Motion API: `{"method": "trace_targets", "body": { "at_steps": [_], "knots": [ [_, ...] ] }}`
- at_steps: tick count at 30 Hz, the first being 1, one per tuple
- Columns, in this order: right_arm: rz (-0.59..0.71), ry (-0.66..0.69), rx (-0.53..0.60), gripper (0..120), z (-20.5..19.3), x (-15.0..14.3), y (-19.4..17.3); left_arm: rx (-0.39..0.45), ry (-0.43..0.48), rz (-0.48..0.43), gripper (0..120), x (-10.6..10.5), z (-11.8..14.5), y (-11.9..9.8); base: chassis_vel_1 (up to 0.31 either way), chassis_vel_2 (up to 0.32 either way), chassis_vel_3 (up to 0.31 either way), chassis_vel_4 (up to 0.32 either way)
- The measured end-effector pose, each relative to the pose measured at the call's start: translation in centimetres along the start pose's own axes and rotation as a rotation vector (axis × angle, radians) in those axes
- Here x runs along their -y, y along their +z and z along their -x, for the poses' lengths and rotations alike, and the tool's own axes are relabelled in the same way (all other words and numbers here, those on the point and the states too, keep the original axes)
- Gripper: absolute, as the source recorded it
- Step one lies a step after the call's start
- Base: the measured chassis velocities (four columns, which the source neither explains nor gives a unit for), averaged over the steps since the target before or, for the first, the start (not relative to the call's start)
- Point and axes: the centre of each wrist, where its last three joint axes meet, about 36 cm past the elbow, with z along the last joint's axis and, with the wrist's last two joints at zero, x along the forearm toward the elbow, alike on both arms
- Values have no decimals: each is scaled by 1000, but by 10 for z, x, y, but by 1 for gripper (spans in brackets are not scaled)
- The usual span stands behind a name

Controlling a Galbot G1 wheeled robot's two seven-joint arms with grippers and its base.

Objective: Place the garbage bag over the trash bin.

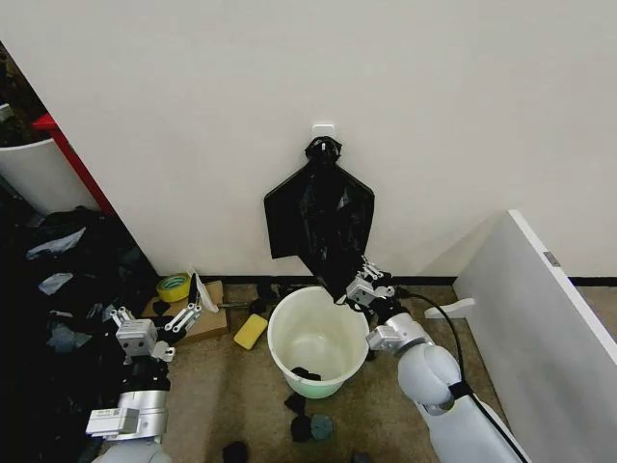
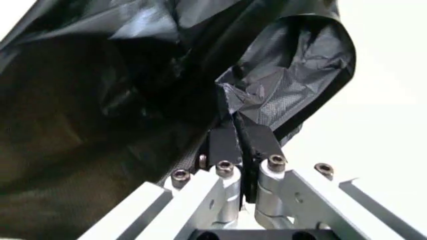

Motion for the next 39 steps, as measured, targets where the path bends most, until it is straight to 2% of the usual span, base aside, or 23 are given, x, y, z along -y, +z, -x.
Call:
{"method": "trace_targets", "body": {
  "at_steps": [2, 4, 7, 8, 9, 11, 14, 15, 17, 19, 22, 23, 26, 30, 31, 36, 39],
  "knots": [
    [125, 3, 8, 0, -4, 0, -6, 16, 10, -8, 100, -2, 5, -1, 0, 0, 0, 0],
    [328, -5, 19, 0, -8, -1, -15, 55, 47, -22, 100, -5, 17, -3, 0, 0, 0, 0],
    [642, -24, 35, 0, -11, 0, -29, 121, 149, -42, 100, -15, 40, 1, 0, 0, 0, 0],
    [642, -24, 35, 0, -11, 0, -29, 121, 149, -42, 100, -15, 40, 1, 0, 0, 0, 0],
    [767, -33, 43, 0, -12, 1, -35, 142, 210, -38, 100, -22, 51, 6, 0, 0, 0, 0],
    [931, -47, 63, 0, -11, 5, -43, 162, 306, -19, 100, -37, 69, 14, 0, 0, 0, 0],
    [1090, -65, 104, 0, -9, 10, -52, 179, 484, 20, 100, -62, 103, 19, 0, 0, 0, 0],
    [1090, -65, 104, 0, -9, 10, -52, 179, 484, 20, 100, -62, 103, 19, 0, 0, 0, 0],
    [1142, -78, 139, 0, -7, 12, -55, 184, 637, 59, 100, -76, 132, 16, 0, 0, 0, 0],
    [1167, -87, 164, 0, -5, 11, -57, 183, 752, 103, 100, -84, 154, 12, 0, 0, 0, 0],
    [1180, -99, 195, 0, -4, 10, -60, 194, 910, 219, 100, -91, 191, 2, 0, 0, 0, 0],
    [1180, -99, 195, 0, -4, 10, -60, 194, 910, 219, 100, -91, 191, 2, 0, 0, 0, 0],
    [1183, -106, 217, 0, -3, 8, -62, 192, 991, 380, 100, -94, 223, -3, 0, 0, 0, 0],
    [1181, -113, 232, 0, -2, 7, -64, 187, 1026, 556, 100, -89, 249, 1, 0, 0, 0, 0],
    [1181, -113, 232, 0, -2, 7, -64, 187, 1026, 556, 100, -89, 249, 1, 0, 0, 0, 0],
    [1173, -121, 252, 0, 0, 6, -68, 200, 1106, 723, 100, -77, 273, 14, 0, 0, 0, 0],
    [1170, -123, 258, 0, 1, 5, -69, 196, 1132, 747, 100, -72, 279, 18, 0, 0, 0, 0]
  ]
}}
